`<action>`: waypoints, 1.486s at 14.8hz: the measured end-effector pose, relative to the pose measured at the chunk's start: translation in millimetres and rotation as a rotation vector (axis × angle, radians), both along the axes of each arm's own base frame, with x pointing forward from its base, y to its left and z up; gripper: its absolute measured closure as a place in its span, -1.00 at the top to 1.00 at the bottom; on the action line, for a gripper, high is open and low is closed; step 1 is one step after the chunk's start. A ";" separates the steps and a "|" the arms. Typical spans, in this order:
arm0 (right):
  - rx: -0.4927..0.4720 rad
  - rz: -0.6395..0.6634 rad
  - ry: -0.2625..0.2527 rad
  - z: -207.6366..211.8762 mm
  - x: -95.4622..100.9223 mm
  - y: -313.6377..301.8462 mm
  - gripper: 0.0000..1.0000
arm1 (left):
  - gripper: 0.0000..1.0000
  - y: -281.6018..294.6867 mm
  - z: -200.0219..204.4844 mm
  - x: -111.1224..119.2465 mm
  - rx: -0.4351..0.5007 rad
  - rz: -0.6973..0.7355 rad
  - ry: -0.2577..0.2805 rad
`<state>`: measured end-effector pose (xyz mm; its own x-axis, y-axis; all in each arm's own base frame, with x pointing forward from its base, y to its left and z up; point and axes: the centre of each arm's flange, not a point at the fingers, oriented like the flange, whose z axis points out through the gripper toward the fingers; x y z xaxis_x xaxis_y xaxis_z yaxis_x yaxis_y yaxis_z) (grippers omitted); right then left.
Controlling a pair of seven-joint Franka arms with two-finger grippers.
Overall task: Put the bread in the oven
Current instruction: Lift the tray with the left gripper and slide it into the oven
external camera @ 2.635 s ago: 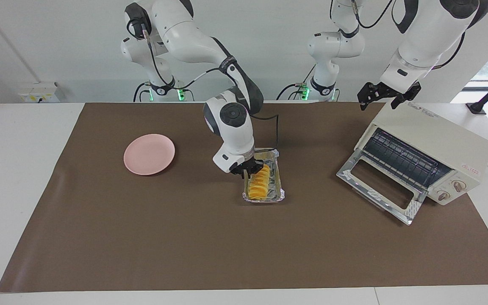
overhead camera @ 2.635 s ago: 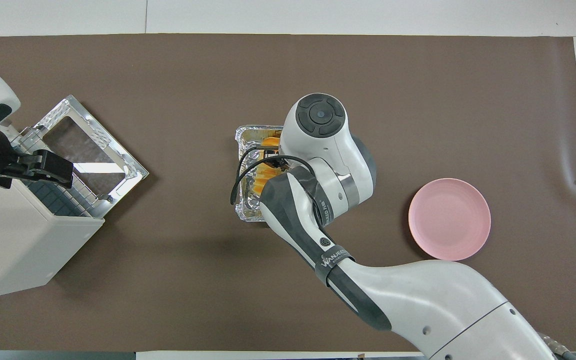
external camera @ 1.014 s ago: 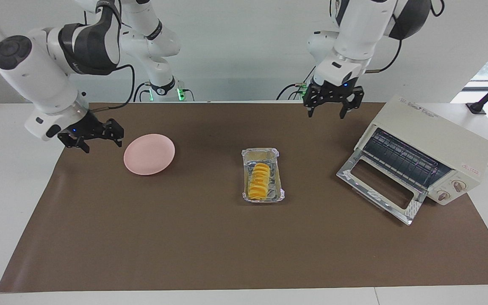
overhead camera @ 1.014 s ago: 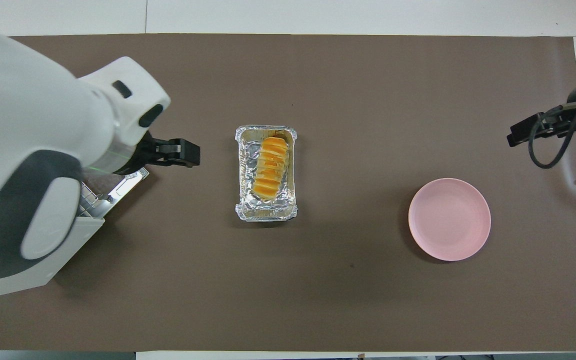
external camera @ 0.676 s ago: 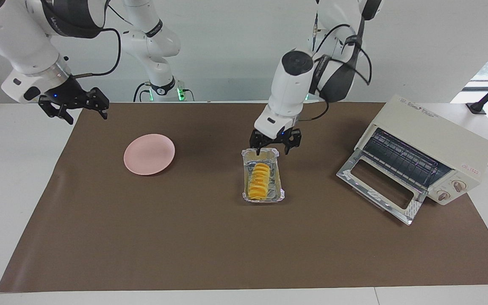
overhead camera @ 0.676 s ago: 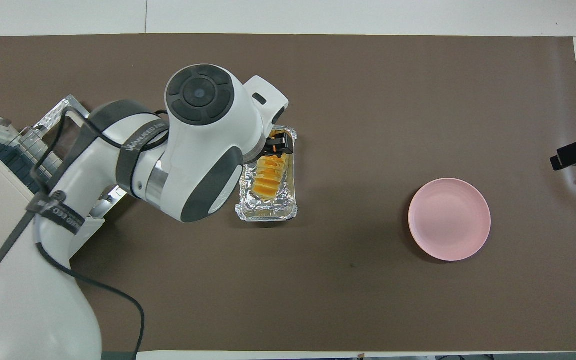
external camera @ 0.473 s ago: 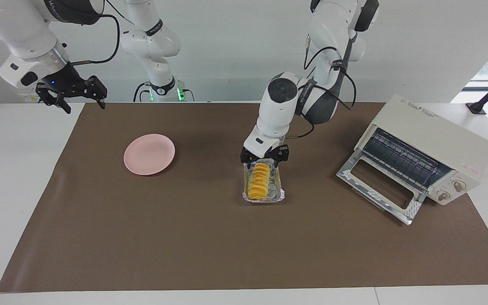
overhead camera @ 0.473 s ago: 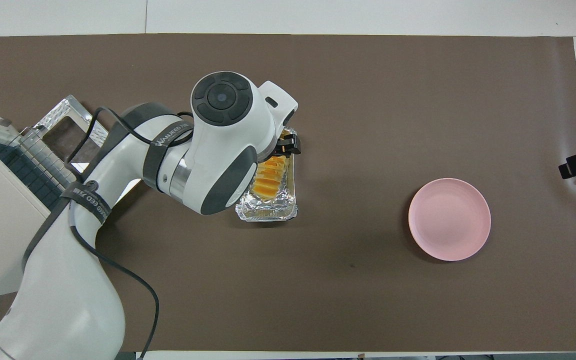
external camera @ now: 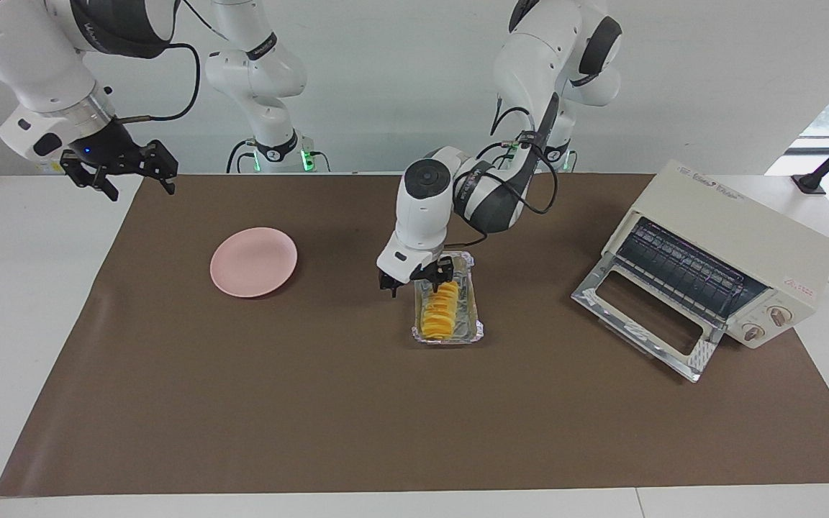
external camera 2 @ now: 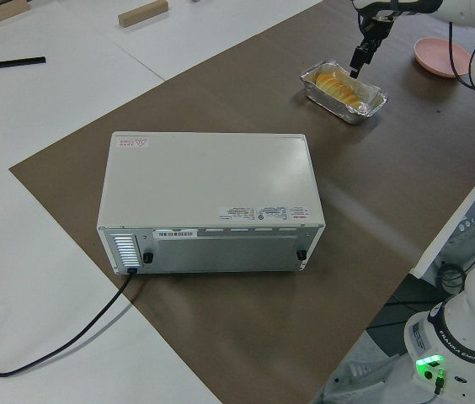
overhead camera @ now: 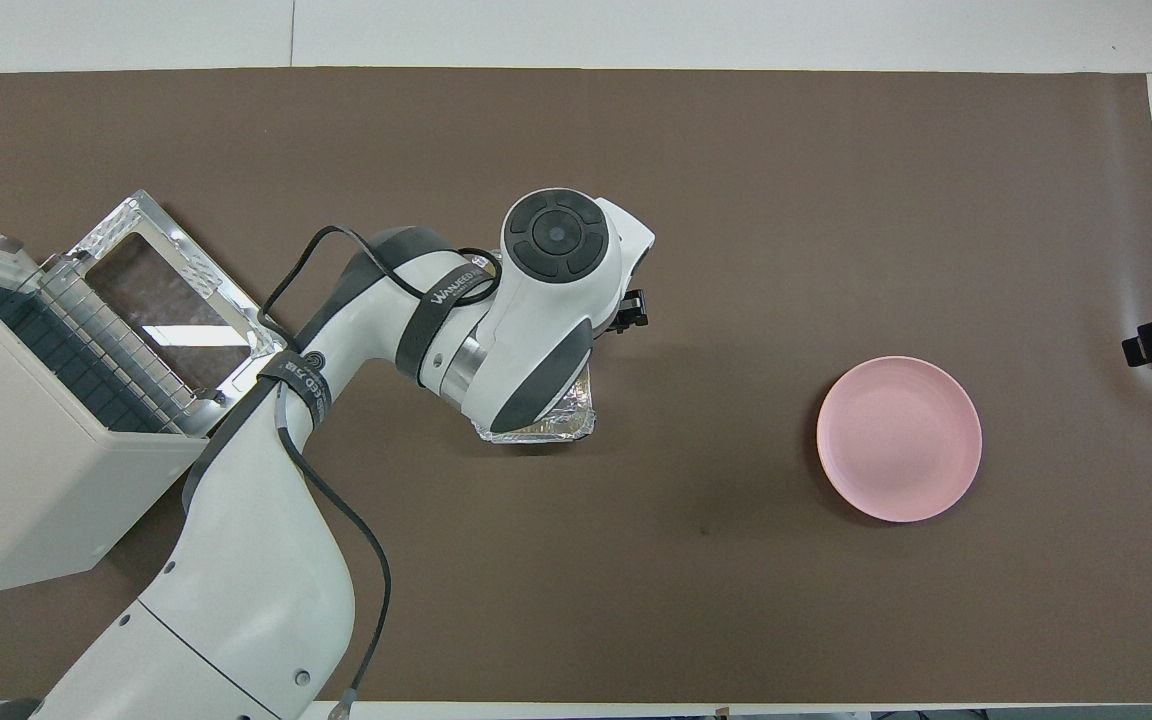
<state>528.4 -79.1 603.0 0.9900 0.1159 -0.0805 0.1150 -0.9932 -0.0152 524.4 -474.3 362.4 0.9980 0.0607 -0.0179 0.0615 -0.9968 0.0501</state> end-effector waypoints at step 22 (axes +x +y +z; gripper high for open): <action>0.003 -0.001 0.020 30.1 -15.2 1.9 1.00 | -0.97 24.3 -26.6 2.0 0.160 0.001 -0.007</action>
